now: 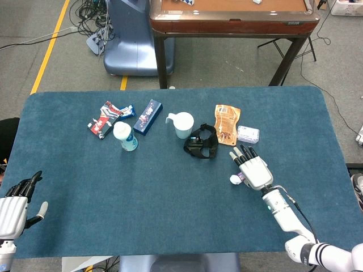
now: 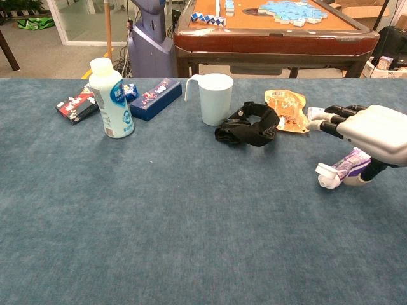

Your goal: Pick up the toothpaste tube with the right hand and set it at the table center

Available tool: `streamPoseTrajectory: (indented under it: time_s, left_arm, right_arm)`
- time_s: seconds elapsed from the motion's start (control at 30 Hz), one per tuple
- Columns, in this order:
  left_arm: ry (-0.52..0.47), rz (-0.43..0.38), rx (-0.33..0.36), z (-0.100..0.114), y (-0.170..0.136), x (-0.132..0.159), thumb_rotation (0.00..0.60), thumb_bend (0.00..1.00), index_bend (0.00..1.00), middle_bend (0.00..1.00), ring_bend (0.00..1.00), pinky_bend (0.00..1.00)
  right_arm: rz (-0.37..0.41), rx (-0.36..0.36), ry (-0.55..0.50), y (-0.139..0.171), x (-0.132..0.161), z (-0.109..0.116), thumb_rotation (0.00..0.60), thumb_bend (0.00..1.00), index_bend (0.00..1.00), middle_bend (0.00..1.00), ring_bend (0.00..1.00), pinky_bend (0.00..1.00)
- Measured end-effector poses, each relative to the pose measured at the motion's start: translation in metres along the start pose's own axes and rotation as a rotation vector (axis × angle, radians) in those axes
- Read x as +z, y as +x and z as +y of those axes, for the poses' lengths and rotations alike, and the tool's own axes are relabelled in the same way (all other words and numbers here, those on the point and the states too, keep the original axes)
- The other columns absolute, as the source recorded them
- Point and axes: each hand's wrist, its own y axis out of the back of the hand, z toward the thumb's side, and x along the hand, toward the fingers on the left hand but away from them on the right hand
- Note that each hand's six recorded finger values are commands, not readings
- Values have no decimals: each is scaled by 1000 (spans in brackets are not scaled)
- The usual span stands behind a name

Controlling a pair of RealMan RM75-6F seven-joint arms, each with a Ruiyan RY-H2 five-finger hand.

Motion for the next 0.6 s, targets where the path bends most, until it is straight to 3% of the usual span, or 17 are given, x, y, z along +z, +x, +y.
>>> streamPoseTrajectory:
  time_s: [0.3, 0.47, 0.6]
  left_arm:
    - [-9, 14, 1, 1, -2, -6, 600, 356, 37, 195, 173, 231]
    - [-12, 13, 0, 0, -1, -7, 600, 355, 37, 194, 173, 231]
    - [-11, 10, -8, -2, -1, -7, 600, 355, 37, 193, 173, 230]
  right_arm:
    - [-38, -23, -44, -20, 6, 4, 600, 15, 3, 198, 46, 131]
    - [-59, 3, -84, -17, -2, 1, 600, 194, 196, 342, 113, 130]
    - [-81, 36, -98, -13, -12, -5, 600, 256, 281, 392, 145, 130]
